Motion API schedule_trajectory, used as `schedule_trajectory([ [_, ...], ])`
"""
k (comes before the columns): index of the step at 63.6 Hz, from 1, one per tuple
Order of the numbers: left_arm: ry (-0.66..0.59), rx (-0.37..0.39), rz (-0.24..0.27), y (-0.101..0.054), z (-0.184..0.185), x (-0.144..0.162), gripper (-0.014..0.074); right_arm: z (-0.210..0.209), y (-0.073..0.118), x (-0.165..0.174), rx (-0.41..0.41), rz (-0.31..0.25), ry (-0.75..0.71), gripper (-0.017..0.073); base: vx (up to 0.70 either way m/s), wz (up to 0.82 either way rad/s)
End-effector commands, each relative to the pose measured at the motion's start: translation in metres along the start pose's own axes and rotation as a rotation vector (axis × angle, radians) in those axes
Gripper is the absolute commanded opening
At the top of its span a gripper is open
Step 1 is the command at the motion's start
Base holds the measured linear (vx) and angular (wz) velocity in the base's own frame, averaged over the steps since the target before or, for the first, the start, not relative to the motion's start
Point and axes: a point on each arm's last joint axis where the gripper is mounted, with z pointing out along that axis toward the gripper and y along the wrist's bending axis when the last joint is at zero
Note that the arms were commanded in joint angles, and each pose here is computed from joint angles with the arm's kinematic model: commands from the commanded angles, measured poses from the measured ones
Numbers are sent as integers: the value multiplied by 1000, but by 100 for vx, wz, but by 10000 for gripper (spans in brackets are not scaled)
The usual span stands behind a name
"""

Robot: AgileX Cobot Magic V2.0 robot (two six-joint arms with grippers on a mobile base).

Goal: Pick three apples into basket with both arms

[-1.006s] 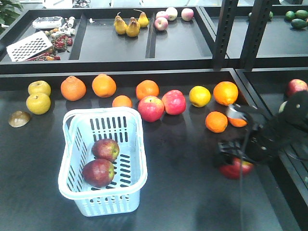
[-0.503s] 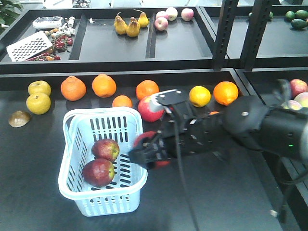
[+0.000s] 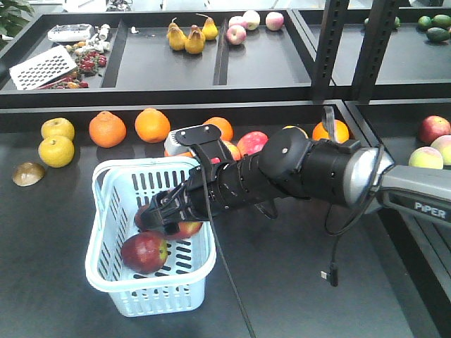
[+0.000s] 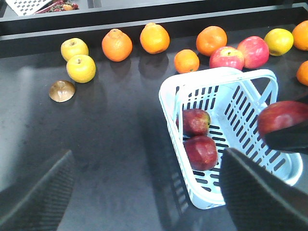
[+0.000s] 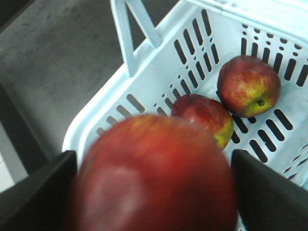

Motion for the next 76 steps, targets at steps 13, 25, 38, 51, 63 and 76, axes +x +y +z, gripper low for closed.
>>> schedule_trajectory([
  [13,-84,5,-10,0,-6,-10,575,-20,2,-24,33,7,-127,687,0,0],
  [25,-84,5,-10,0,-6,-10,575,-36,-16,-22,42,55,-74,673,0,0],
  [38,-84,5,-10,0,-6,-10,575,-83,-48,-18,190,70,14,642,0,0],
  [51,-84,5,-10,0,-6,-10,575,-134,-63,-13,320,86,67,589,0,0],
  [63,-84,5,-10,0,-6,-10,575,-177,-69,-1,400,117,38,580,0,0],
  [76,-105,7,-7,0,-6,-12,575,-220,-72,48,491,227,18,580,0,0],
])
